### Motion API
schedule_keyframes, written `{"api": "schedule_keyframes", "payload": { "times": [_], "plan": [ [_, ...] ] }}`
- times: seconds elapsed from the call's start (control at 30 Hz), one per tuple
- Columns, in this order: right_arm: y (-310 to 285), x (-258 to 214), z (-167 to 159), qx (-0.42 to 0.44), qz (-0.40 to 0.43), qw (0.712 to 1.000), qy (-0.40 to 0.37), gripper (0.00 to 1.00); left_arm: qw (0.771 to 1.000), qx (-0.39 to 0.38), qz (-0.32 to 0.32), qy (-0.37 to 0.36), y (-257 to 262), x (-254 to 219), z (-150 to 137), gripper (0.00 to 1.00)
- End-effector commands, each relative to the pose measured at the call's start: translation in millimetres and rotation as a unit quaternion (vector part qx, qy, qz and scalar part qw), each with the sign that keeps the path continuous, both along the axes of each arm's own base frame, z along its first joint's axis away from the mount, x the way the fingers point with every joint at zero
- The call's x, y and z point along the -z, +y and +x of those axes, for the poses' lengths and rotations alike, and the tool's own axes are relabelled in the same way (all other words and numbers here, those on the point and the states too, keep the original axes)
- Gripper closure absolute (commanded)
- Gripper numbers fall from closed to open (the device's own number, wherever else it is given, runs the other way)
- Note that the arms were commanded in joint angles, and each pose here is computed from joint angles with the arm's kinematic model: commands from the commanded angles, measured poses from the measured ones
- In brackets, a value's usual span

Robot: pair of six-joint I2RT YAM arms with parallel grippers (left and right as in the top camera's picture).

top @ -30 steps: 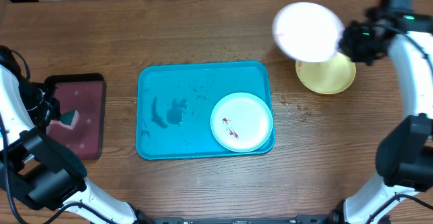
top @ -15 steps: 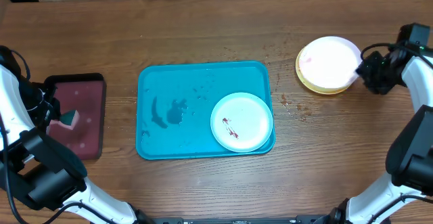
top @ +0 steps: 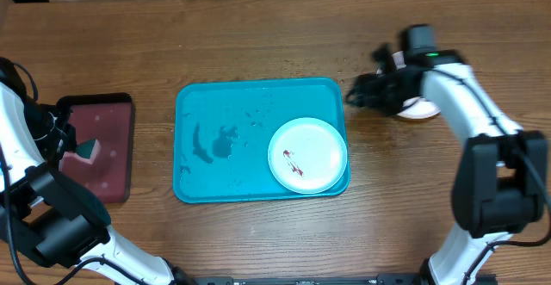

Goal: Clean dirty plates on tray and stack at the side
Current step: 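Move the right gripper to the light-blue plate and grasp its rim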

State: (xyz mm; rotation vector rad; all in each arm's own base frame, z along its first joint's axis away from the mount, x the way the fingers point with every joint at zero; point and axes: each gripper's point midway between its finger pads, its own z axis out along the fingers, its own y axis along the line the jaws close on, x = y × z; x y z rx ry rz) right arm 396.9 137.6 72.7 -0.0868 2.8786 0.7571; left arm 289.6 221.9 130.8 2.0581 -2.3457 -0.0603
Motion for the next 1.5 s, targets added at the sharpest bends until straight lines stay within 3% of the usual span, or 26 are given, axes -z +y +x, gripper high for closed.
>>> {"api": "schedule_keyframes", "payload": {
  "times": [0.0,0.27,0.4,0.5,0.7,1.03,1.17,1.33,1.47],
  "plan": [
    [25.9,8.1,-10.1,-0.06,-0.056,0.996,-0.022,0.35,1.0,0.008,0.005,-0.009,1.4,-6.7,0.7,0.96],
    [45.0,20.3,-18.9,-0.194,-0.205,0.954,-0.098,0.34,1.0,0.009,0.006,-0.009,1.6,-6.7,0.9,0.96],
    [46.8,28.6,-16.3,-0.205,-0.206,0.952,-0.099,0.37,1.0,0.01,0.005,-0.009,1.3,-6.7,0.7,0.96],
    [50.2,38.3,-24.7,-0.221,-0.193,0.953,-0.079,0.5,1.0,0.01,0.005,-0.008,1.2,-6.7,0.6,0.96],
    [74.7,47.6,-42.8,-0.268,-0.138,0.952,-0.061,0.44,1.0,0.01,0.004,-0.009,1.1,-6.7,0.8,0.96],
    [63.4,60.6,-57.5,-0.262,-0.157,0.952,-0.021,0.4,1.0,0.01,0.004,-0.009,0.9,-6.7,0.6,0.96],
    [56.5,62.0,-63.0,-0.188,-0.17,0.967,0.022,0.39,1.0,0.01,0.004,-0.009,0.9,-6.7,0.8,0.96],
    [60.2,61.0,-68.5,-0.133,-0.155,0.977,0.056,0.54,1.0,0.01,0.004,-0.009,0.9,-6.7,0.8,0.96],
    [59.8,61.3,-71.6,-0.094,-0.154,0.98,0.079,0.56,1.0,0.01,0.004,-0.009,0.9,-6.7,0.8,0.96]
  ]
}}
